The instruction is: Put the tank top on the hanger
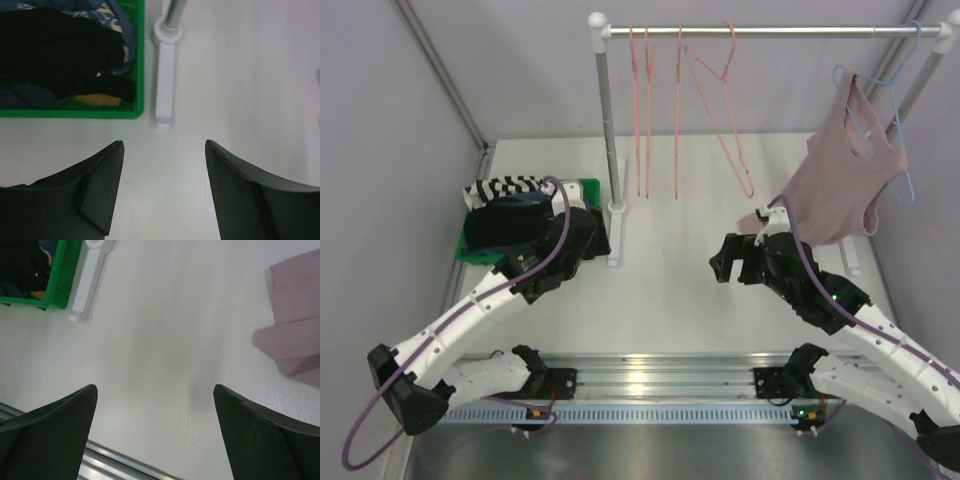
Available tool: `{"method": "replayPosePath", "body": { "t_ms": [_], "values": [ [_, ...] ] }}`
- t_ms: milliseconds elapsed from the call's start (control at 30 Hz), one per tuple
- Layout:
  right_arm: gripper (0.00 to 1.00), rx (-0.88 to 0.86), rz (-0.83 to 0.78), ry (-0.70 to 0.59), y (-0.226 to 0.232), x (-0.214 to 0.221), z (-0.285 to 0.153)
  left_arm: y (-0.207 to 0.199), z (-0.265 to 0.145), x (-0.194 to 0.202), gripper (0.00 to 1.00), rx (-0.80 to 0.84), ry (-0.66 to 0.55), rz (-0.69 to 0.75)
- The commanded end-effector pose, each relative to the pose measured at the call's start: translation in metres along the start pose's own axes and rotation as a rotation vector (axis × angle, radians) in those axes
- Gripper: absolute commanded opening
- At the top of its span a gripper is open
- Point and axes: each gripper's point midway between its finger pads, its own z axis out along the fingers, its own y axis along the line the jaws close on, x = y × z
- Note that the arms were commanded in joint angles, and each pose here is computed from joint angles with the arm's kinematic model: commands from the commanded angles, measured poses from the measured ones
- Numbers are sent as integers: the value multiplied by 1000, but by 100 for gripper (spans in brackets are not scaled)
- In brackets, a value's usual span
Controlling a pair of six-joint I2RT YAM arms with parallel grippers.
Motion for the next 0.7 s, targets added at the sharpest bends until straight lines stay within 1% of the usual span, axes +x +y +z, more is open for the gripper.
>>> {"method": "replayPosePath", "body": {
  "t_ms": [0, 33, 100, 133, 200, 233, 300, 333, 400, 433, 467, 500, 600, 667],
  "values": [
    [100, -55, 1, -27, 12, -8, -2, 36, 23, -18, 71, -148, 3, -78],
    [100, -59, 4, -25, 13, -7, -2, 53, 38, -24, 71, -201, 3, -110],
    [100, -70, 7, -19, 14, -5, -3, 62, 52, -32, 71, -214, 3, -129],
    [100, -72, 8, -19, 14, -5, -3, 77, 66, -34, 71, -261, 19, -148],
    [100, -81, 10, -14, 16, -4, -3, 82, 79, -50, 71, -263, -1, -174],
    [100, -85, 9, -8, 16, -2, -4, 89, 92, -49, 70, -273, 15, -184],
    [100, -89, 11, -3, 17, -2, -4, 94, 104, -63, 70, -276, -15, -202],
    [100, -90, 15, -2, 17, -2, -5, 103, 117, -59, 70, -296, 10, -212],
    [100, -91, 21, -4, 17, -1, -6, 108, 131, -66, 69, -300, 2, -226],
    [100, -94, 23, -1, 17, 0, -6, 114, 143, -60, 68, -311, 25, -233],
    [100, -99, 26, -5, 17, 0, -7, 109, 151, -59, 67, -269, 35, -240],
    [100, -100, 31, -7, 17, 0, -7, 106, 158, -63, 67, -249, 19, -239],
    [100, -98, 31, -7, 16, 1, -8, 103, 180, -47, 64, -242, 72, -231],
    [100, -98, 36, -5, 17, 1, -7, 105, 187, -42, 63, -250, 82, -225]
  ]
}}
